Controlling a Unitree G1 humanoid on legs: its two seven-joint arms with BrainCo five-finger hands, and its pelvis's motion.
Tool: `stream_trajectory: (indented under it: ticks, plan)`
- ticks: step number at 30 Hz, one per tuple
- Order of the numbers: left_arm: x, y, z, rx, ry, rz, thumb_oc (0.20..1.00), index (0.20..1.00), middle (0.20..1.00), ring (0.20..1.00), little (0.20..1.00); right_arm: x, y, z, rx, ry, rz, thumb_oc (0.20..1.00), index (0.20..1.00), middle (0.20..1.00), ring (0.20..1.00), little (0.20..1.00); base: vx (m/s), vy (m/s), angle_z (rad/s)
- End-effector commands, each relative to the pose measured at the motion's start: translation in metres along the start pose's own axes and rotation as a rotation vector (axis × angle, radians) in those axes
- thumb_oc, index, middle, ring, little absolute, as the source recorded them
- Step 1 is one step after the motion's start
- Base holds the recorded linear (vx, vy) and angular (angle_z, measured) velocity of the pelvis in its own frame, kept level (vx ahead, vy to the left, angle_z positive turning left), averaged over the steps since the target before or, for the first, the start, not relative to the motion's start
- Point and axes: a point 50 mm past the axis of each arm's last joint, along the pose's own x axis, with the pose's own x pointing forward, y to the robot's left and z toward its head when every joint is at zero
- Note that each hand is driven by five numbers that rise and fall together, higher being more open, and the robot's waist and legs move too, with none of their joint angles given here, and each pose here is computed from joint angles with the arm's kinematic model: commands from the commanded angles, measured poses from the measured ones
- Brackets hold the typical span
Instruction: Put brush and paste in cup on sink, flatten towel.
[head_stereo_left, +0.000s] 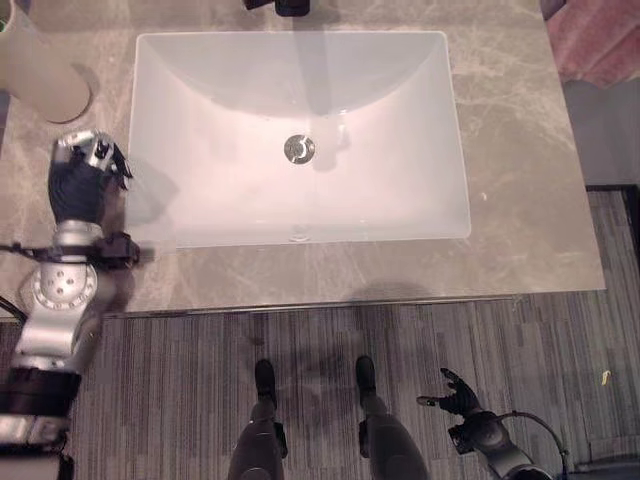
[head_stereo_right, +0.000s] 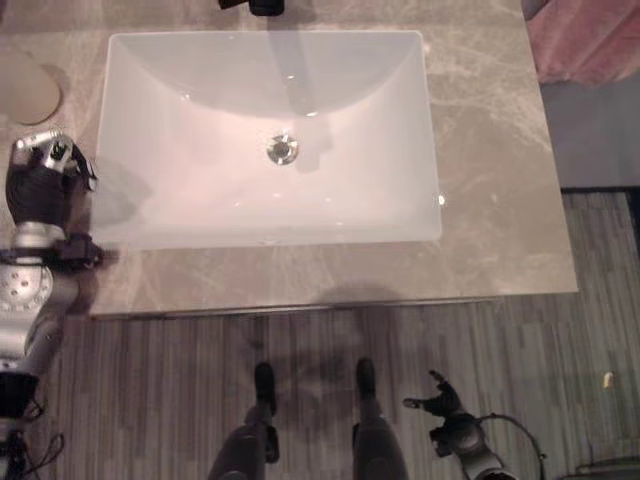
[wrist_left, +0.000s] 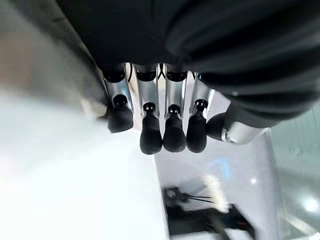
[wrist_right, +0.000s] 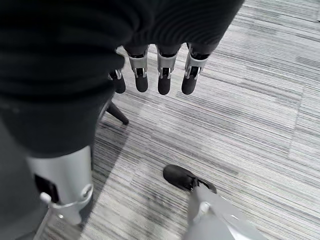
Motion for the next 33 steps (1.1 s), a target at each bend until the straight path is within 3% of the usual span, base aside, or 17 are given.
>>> stream_trajectory:
  ticks: [1,8,14,24,33]
  plan:
    - [-0.02,-0.002,-0.01,-0.08,0.035,-0.042,0.2,0.2,0.2,0.2,0.2,-0.01,-0.009,-0.031,0.014,0.092,-0.035,1.0,1.0,1.0,1.0,1.0,0.05,0.012,0.1]
    - [-0.048,-0.006,-0.017,-0.074,0.085,-0.09,0.2,0.2,0.2,0.2,0.2,-0.017,-0.005,-0.05,0.015,0.168,-0.016,1.0,1.0,1.0,1.0,1.0,0.02,0.075,0.16]
    - [-0.076,0.017,-0.023,0.018,0.189,-0.093,0.2,0.2,0.2,0.2,0.2,-0.026,-0.008,-0.066,0.066,0.213,-0.026,1.0,1.0,1.0,1.0,1.0,-0.01,0.183,0.09]
    - [-0.086,0.02,-0.032,0.021,0.223,-0.054,0.2,0.2,0.2,0.2,0.2,-0.024,0.003,-0.057,0.091,0.167,0.008,1.0,1.0,1.0,1.0,1.0,-0.05,0.18,-0.11]
    - [-0.093,0.017,-0.035,-0.011,0.232,-0.031,0.2,0.2,0.2,0.2,0.2,-0.025,0.007,-0.062,0.035,0.199,0.032,1.0,1.0,1.0,1.0,1.0,0.03,-0.048,-0.29]
